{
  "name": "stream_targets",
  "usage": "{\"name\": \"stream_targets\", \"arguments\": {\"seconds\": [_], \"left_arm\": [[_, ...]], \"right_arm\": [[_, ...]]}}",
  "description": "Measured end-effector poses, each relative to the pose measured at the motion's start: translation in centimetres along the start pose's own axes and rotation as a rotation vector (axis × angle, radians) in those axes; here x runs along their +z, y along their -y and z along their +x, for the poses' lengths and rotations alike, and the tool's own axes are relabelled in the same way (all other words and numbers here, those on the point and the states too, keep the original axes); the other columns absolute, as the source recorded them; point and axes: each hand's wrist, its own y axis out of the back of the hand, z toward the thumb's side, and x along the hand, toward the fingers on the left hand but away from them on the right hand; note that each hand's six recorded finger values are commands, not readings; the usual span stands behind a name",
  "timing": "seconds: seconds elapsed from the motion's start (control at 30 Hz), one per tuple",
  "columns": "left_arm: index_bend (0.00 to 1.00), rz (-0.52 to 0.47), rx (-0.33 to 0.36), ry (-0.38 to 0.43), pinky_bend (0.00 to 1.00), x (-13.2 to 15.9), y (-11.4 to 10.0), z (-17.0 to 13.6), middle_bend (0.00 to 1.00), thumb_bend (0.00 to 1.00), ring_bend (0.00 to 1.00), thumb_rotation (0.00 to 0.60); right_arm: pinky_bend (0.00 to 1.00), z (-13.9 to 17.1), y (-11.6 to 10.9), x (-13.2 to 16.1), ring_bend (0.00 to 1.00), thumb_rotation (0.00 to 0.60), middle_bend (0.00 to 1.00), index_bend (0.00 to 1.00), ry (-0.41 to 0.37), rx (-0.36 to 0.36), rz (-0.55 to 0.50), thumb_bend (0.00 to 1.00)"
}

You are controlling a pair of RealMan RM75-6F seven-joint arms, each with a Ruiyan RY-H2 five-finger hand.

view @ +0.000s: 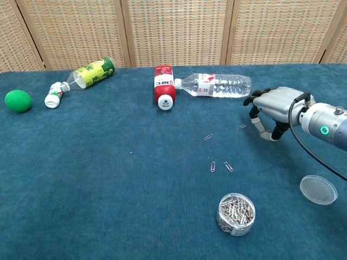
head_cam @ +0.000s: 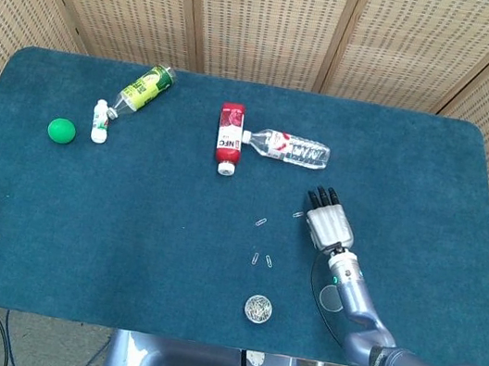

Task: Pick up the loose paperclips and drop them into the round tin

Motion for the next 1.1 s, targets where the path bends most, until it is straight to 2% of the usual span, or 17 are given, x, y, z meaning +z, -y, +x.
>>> {"name": "stream_targets", "arguments": {"seconds": [0.2,0.43,0.63,0.83,1.1], "left_arm": [[0.0,0.001,-0.003,0.006,0.0,0.2,0.1,0.0,0.0,0.0,0.0,0.6],[0.0,0.003,-0.002,0.013,0.0,0.4,0.1,-0.2,0.0,0.0,0.0,0.6],[0.0,0.003,-0.003,0.014,0.0,0.4,0.1,-0.2,0.0,0.0,0.0,0.6],[0.0,0.001,-0.005,0.014,0.0,0.4,0.1,-0.2,0.0,0.0,0.0,0.6],[0.0,0.003,-0.007,0.014,0.0,0.3,0.2,-0.2,0.0,0.0,0.0,0.6]], "right_arm": [[0.09,1.4,-2.4,1.9,0.0,0.6,0.11,0.65,-0.091,-0.053,-0.023,0.43],[0.09,5.5,-4.9,6.4,0.0,0.6,0.11,0.66,-0.3,-0.081,-0.056,0.43],[0.09,9.2,-5.9,9.9,0.0,0.6,0.11,0.66,-0.455,-0.074,-0.072,0.43],[0.09,10.7,-5.9,11.9,0.0,0.6,0.11,0.66,-0.518,-0.05,-0.086,0.43],[0.09,10.7,-4.3,12.7,0.0,0.6,0.11,0.66,-0.522,0.006,-0.065,0.43]]}}
